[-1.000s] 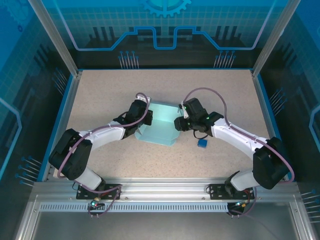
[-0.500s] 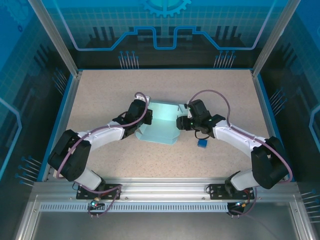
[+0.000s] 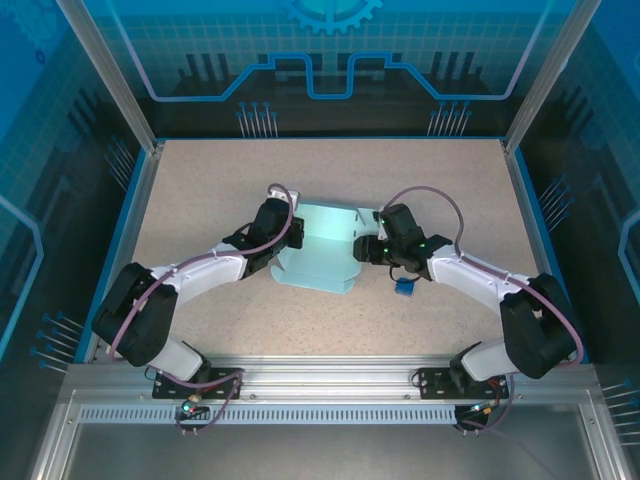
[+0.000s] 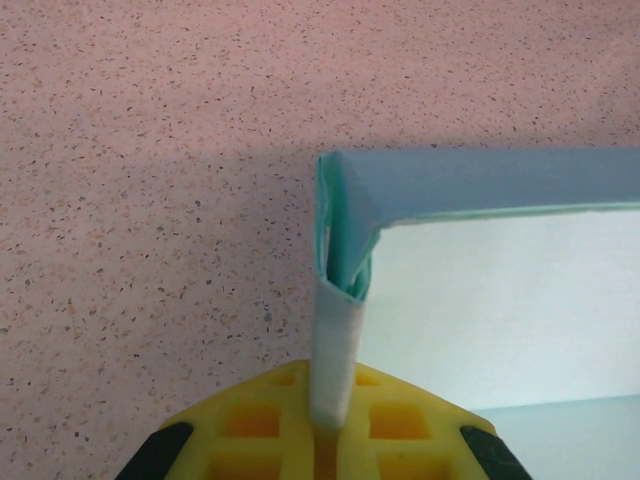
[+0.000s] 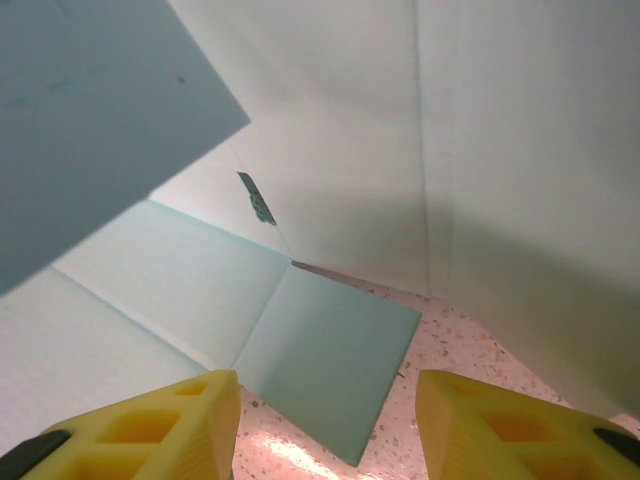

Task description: Fold the paper box

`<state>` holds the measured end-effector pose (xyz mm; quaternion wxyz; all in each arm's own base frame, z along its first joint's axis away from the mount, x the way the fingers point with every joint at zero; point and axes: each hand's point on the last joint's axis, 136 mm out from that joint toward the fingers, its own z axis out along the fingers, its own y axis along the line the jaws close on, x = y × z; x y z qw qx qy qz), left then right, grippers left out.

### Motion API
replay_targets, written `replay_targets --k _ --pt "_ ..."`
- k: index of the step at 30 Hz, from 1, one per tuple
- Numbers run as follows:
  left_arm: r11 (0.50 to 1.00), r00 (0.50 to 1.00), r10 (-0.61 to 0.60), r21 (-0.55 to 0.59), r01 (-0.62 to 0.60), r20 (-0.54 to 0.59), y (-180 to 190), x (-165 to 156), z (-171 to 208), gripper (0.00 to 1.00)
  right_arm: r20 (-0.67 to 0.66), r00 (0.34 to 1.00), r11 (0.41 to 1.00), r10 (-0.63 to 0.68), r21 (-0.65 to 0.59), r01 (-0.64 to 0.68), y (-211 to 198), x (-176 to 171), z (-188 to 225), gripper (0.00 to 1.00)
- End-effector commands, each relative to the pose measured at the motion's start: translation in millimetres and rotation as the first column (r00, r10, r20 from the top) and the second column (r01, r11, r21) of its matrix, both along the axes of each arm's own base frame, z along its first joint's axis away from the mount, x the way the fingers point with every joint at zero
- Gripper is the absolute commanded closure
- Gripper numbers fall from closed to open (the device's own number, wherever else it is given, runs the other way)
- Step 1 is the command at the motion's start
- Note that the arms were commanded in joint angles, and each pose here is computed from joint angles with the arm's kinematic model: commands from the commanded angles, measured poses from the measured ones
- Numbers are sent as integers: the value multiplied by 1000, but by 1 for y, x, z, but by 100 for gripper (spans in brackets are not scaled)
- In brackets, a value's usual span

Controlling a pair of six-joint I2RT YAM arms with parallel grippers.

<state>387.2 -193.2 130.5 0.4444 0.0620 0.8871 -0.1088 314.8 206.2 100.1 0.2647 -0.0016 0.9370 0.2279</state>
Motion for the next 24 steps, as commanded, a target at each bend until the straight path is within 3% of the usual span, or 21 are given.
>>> replay_targets --k 1,13,24 --pt "998 999 14 -57 -12 31 -4 1 19 100 14 1000 997 -22 75 20 4 2 11 50" --pt "998 999 9 -57 -7 35 -5 0 20 100 35 998 995 -59 88 56 4 12 14 52" --pt "999 1000 -1 -50 3 28 -6 0 15 100 80 995 995 -55 83 48 5 20 29 62"
